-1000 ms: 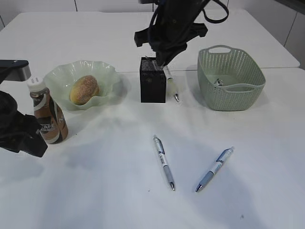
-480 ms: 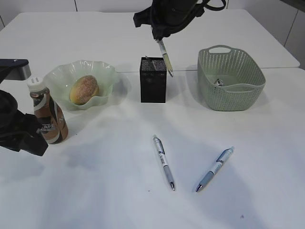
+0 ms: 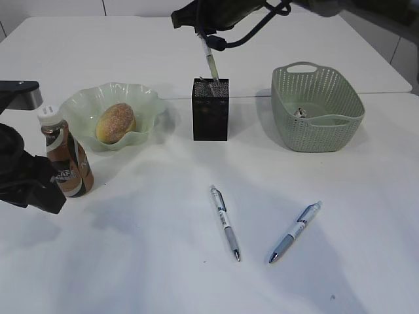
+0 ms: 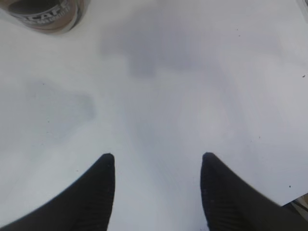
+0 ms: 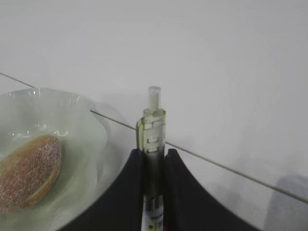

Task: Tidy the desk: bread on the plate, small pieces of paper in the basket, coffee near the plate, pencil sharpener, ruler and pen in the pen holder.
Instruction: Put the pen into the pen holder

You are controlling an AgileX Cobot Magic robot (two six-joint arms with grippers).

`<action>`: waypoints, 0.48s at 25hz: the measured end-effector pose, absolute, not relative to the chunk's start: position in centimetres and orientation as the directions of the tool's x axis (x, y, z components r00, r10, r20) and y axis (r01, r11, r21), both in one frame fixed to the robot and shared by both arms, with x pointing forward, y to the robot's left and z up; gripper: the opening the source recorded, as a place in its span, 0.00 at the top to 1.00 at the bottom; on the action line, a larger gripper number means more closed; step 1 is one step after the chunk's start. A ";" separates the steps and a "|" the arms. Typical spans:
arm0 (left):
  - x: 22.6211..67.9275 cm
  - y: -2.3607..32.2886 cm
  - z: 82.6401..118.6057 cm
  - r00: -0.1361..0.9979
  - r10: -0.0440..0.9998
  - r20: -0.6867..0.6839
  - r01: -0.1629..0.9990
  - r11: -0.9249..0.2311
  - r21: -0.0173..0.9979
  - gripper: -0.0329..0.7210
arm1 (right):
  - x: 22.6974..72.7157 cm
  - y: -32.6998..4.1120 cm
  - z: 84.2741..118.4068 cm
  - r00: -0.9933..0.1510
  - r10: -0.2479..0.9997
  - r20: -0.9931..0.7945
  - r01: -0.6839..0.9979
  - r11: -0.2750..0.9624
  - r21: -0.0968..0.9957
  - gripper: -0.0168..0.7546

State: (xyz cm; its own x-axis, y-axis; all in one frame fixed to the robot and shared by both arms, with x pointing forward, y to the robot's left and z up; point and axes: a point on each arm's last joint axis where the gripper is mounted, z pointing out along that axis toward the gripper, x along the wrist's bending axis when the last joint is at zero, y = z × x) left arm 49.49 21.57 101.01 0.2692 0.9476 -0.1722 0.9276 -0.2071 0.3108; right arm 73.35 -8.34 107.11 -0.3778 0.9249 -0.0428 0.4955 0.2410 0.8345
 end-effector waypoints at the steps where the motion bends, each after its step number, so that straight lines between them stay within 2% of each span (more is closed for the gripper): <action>1: 49.5 21.6 101.0 0.269 0.948 -0.172 0.927 -0.207 0.313 0.43 | 73.9 -8.1 106.5 -0.382 0.922 -0.059 0.457 0.244 0.856 0.87; 7: 49.7 21.5 101.1 0.269 0.948 -0.170 0.922 -0.202 0.330 0.43 | 75.4 -8.6 105.6 -0.371 0.926 -0.074 0.378 0.224 0.898 0.87; 12: 49.8 21.5 101.1 0.269 0.949 -0.166 0.917 -0.200 0.344 0.43 | 76.5 -9.6 103.3 -0.350 0.935 -0.058 0.416 0.210 0.885 0.87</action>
